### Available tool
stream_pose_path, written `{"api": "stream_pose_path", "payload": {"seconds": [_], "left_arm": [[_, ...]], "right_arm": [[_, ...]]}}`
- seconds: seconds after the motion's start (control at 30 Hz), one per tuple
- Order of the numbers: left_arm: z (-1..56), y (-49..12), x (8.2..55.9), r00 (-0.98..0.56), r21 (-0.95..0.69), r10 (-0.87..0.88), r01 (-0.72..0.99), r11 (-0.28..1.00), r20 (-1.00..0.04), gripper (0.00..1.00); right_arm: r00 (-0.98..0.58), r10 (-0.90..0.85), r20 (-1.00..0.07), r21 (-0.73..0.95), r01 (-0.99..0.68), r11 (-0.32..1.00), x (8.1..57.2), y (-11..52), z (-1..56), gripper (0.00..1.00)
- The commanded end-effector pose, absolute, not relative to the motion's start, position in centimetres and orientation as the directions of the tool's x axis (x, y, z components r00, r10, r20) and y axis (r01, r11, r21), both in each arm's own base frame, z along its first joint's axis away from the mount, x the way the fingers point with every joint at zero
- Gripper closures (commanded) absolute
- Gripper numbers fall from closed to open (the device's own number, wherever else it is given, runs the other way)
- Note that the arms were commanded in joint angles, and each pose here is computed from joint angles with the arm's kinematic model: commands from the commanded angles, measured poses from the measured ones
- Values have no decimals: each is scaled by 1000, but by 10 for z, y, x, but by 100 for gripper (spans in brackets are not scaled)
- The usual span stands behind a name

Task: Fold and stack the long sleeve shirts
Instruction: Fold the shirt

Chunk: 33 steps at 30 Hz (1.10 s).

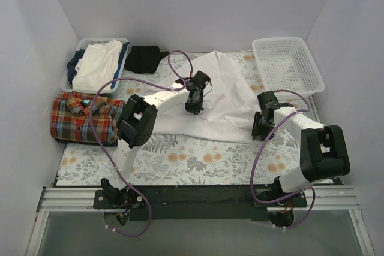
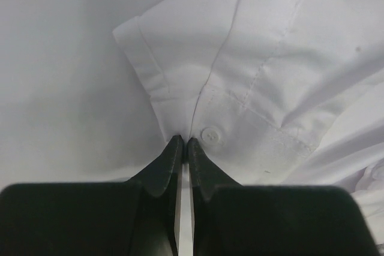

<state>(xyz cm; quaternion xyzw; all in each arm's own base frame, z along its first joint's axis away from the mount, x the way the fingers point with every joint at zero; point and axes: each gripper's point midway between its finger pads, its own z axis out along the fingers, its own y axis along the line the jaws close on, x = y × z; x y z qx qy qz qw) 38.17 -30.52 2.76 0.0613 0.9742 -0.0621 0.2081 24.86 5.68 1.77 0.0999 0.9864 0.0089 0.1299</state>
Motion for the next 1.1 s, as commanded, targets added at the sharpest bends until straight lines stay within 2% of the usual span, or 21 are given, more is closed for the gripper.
{"api": "stream_pose_path", "payload": {"seconds": [0.0,0.17,0.4,0.53,0.6,0.67,0.73,0.8,0.9,0.97,1.0,1.07], "left_arm": [[31,-285,380,-903,6,120,129,992,-412,100],[75,-269,402,-851,90,115,80,993,-512,100],[179,-270,443,-698,38,92,93,995,-710,100],[221,-268,460,-637,16,65,83,996,-768,100],[235,-265,460,-616,-10,41,79,997,-787,96],[235,-261,456,-622,-21,32,78,997,-782,81],[219,-259,451,-646,-5,49,82,997,-761,79],[204,-257,446,-669,3,63,91,996,-741,72],[169,-254,434,-725,18,81,94,995,-684,67],[154,-252,426,-753,17,80,91,996,-653,58],[155,-251,424,-755,5,67,83,996,-652,62],[143,-242,414,-777,12,62,69,998,-627,61]], "right_arm": [[-942,215,-259,39,212,976,253,56,14,55],[-938,222,-265,19,225,974,253,52,14,56],[-936,227,-268,6,235,972,252,49,15,57],[-934,232,-270,9,239,971,253,49,16,57],[-933,229,-276,10,236,972,255,50,18,57],[-934,228,-277,8,235,972,256,50,20,57],[-934,225,-279,7,232,973,257,49,21,57],[-934,225,-278,0,234,972,258,48,21,57],[-935,224,-274,-17,237,971,258,45,21,57],[-937,219,-271,-43,239,970,257,41,20,57],[-937,220,-272,-56,243,968,256,39,19,57],[-937,220,-272,-86,252,964,256,33,19,57]]}}
